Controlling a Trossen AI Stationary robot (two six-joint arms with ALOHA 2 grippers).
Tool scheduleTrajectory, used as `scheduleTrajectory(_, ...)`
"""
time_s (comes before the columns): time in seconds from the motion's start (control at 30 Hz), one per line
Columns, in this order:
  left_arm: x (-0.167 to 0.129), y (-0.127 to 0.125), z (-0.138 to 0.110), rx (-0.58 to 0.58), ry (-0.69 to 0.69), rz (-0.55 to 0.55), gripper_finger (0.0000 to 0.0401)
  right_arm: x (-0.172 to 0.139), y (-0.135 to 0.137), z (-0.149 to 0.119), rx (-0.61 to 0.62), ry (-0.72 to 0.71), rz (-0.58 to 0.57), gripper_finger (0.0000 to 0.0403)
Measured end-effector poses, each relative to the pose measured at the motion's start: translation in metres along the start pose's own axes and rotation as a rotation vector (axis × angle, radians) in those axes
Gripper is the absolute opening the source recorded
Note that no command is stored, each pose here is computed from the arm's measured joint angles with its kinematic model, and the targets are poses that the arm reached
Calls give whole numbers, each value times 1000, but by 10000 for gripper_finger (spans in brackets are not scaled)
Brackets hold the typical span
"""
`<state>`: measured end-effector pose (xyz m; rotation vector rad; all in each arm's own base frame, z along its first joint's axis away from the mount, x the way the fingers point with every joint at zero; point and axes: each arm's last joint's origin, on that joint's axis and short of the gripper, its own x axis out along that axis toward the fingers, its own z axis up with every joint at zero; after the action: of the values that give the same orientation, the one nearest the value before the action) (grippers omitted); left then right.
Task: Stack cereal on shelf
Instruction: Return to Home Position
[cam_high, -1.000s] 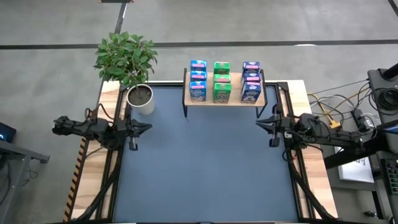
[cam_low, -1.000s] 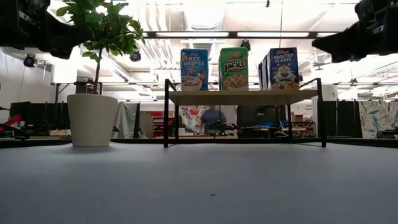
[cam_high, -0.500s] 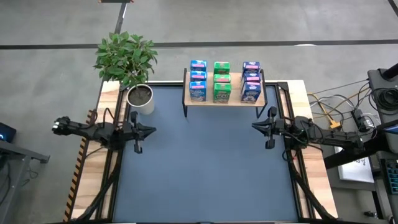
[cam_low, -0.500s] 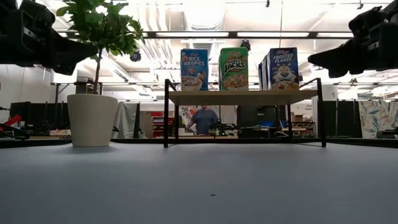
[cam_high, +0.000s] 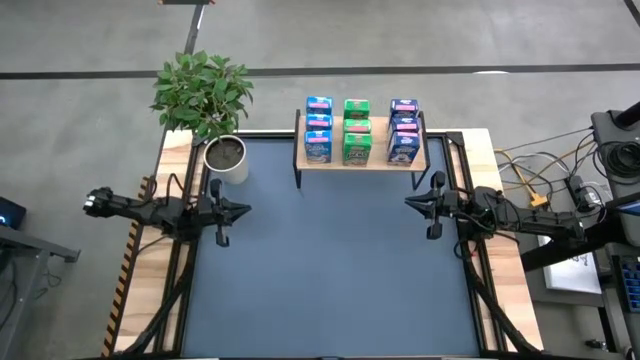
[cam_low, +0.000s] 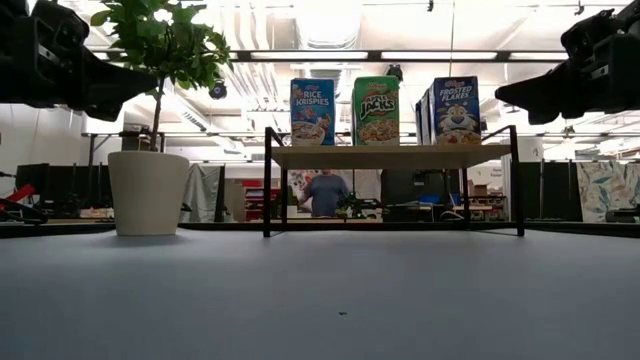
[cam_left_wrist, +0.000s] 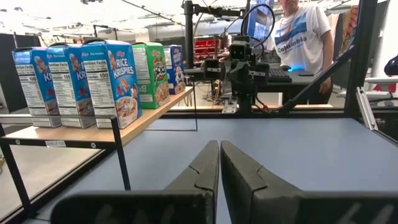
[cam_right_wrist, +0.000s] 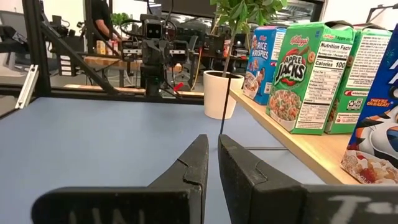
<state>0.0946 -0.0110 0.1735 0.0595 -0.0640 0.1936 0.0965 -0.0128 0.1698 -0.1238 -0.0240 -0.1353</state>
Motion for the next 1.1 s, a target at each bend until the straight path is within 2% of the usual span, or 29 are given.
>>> scheduleTrajectory(0.37,0,0,0,3,2,2,0,0,0,-1,2,10,2,28)
scheduleTrajectory(0.67,0,1,0,-40,8,51,0,1,0,-3,68,26,5,28)
scheduleTrajectory(0.77,0,1,0,-41,8,51,0,1,0,-3,41,27,5,28)
scheduleTrajectory(1.0,0,1,0,-41,7,52,0,1,0,-3,-138,27,7,28)
scheduleTrajectory(1.1,0,1,0,-41,7,52,0,1,0,-3,-171,28,8,28)
